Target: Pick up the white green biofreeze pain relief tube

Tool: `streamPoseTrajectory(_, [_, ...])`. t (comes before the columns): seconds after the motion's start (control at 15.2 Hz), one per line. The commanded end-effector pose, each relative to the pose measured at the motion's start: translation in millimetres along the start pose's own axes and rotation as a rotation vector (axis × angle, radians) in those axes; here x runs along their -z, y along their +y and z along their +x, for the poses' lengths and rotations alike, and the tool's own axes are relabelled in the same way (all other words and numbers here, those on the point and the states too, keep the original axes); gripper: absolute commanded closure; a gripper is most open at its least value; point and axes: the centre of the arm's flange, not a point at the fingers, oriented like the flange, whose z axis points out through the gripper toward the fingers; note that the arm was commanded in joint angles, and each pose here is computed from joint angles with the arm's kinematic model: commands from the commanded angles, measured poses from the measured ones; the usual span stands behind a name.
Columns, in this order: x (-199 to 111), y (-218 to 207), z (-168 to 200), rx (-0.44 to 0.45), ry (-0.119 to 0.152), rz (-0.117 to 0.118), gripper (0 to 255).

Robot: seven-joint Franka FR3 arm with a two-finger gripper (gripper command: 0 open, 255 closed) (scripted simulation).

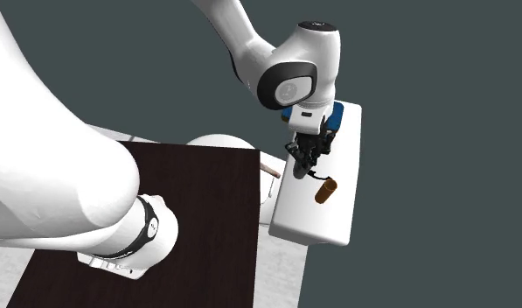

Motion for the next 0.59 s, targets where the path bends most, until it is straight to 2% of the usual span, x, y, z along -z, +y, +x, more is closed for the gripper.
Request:
streamPoseTrajectory(0.0, [-0.2,0.1,-0.1,0.0,0.0,0.0,255])
streamPoseTrajectory(0.4, [-0.8,0.5,0.0,0.0,0.0,0.0,255])
streamPoseTrajectory(0.53, [9.2,0.8,3.4,0.0,0.0,0.0,255])
